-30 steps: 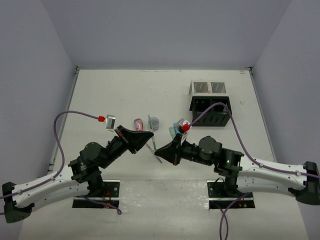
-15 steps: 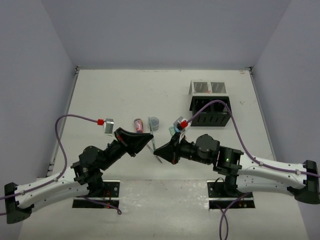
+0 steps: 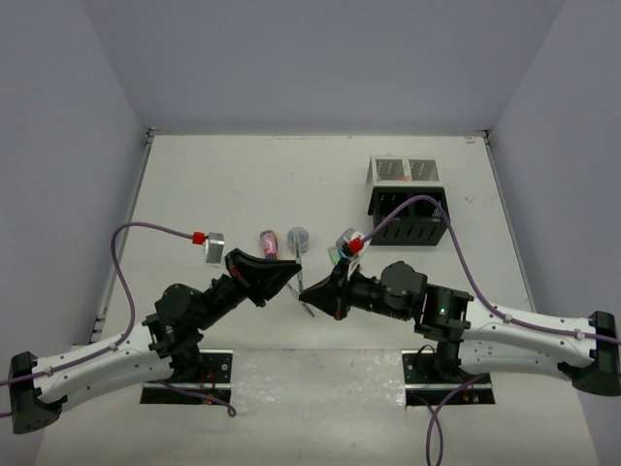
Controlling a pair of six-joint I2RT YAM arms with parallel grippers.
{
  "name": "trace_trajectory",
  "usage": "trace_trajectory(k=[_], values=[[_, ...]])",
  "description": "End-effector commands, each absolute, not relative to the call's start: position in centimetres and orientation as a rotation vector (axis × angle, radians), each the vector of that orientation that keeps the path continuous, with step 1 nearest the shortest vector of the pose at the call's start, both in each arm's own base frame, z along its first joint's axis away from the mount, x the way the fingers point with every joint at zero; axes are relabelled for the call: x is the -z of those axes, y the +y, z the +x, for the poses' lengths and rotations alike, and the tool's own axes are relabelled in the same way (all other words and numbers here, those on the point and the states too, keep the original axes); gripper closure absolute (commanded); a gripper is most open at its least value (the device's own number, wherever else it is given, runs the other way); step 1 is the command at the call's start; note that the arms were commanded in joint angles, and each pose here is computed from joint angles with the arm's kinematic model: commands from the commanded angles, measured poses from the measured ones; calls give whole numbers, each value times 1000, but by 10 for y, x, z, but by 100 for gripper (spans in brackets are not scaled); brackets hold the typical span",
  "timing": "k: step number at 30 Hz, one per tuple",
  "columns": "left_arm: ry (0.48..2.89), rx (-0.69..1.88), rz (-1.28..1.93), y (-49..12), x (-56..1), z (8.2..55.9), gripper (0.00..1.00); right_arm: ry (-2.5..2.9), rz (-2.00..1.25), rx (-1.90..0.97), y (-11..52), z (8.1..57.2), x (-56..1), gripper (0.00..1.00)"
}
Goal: Sort the stationery into containers
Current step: Close the pen cap on the pen.
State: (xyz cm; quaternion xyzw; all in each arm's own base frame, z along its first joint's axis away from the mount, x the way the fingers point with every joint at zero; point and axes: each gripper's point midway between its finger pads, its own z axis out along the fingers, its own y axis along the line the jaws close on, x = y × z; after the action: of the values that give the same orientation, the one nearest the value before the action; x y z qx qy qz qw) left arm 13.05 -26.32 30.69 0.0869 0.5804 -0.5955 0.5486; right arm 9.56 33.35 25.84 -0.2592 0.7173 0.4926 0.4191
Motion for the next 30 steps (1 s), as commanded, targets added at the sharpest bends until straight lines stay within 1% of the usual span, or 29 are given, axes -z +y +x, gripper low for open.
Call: trace_trajectory(k=[1,7,11,13,14,17,19,23,25,28,30], values=[[1335,1450,301,-269,-309,117,100,1604,-586,-1205,328,113,-307,100],[1321,1438,283,-263,-311,118,99,1541,-574,-1223,322,111,-318,100],[1320,1433,273,-262,-316,119,83,1550,-608,-1240,326,106,-315,100],[1318,1432,276,-263,-318,120,81,1552,-610,-1244,327,106,-315,100],[1321,1431,281,-264,-318,120,77,1551,-616,-1249,328,105,-316,100],[1324,1431,294,-268,-320,120,68,1551,-625,-1256,330,104,-317,100],[1318,1435,303,-270,-323,119,64,1552,-630,-1255,332,104,-316,100],[1310,1432,304,-270,-325,120,66,1553,-645,-1258,333,102,-316,100],[1307,1432,306,-269,-326,119,69,1557,-651,-1256,334,102,-314,100],[1312,1430,306,-269,-325,119,86,1559,-650,-1254,335,103,-313,100],[1317,1429,304,-270,-324,120,92,1555,-645,-1254,334,103,-315,100]])
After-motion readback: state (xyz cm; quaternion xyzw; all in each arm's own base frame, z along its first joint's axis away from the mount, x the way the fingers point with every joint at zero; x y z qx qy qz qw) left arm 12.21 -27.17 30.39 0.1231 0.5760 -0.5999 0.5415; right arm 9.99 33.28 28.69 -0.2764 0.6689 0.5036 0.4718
